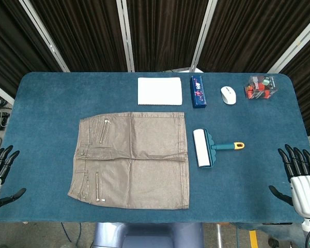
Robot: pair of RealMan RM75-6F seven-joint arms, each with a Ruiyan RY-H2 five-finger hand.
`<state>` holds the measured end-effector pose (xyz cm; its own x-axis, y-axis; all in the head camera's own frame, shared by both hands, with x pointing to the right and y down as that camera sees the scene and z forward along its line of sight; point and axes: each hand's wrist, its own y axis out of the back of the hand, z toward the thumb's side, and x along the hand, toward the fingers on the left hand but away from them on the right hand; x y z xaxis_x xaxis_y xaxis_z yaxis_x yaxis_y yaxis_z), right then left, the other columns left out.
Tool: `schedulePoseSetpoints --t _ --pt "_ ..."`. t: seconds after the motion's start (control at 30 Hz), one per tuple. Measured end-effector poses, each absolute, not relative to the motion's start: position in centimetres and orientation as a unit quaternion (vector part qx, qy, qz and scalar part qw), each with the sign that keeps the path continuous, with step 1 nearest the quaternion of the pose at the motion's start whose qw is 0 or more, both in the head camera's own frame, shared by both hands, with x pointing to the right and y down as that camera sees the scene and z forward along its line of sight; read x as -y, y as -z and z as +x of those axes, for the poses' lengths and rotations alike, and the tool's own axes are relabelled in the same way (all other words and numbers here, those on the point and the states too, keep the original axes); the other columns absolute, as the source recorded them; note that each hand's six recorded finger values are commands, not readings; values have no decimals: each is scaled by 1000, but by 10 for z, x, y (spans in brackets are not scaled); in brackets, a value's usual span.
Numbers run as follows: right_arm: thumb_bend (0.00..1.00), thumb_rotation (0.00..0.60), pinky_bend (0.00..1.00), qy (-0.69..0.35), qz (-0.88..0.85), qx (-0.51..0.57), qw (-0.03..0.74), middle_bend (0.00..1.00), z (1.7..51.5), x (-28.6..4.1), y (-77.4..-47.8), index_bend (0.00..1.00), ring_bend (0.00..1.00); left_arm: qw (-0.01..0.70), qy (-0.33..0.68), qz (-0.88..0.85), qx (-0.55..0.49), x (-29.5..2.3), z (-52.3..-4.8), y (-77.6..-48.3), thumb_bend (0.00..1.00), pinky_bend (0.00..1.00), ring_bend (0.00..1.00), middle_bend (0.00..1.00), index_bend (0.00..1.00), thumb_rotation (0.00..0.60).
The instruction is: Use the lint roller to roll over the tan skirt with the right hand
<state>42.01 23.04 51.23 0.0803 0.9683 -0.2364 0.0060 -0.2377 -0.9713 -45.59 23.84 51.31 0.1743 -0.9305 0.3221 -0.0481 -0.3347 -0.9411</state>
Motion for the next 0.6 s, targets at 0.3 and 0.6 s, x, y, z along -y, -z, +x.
schedulePoseSetpoints --t 0.3,0.6 --pt "0 600 0 -537 -585 410 449 0 418 -231 -518 0 0 425 517 -635 -386 -238 -457 -515 0 0 0 0 0 600" --pt "0 600 0 -543 -615 367 439 36 411 -212 -544 28 2 427 507 -635 -398 -232 -454 -510 0 0 0 0 0 600"
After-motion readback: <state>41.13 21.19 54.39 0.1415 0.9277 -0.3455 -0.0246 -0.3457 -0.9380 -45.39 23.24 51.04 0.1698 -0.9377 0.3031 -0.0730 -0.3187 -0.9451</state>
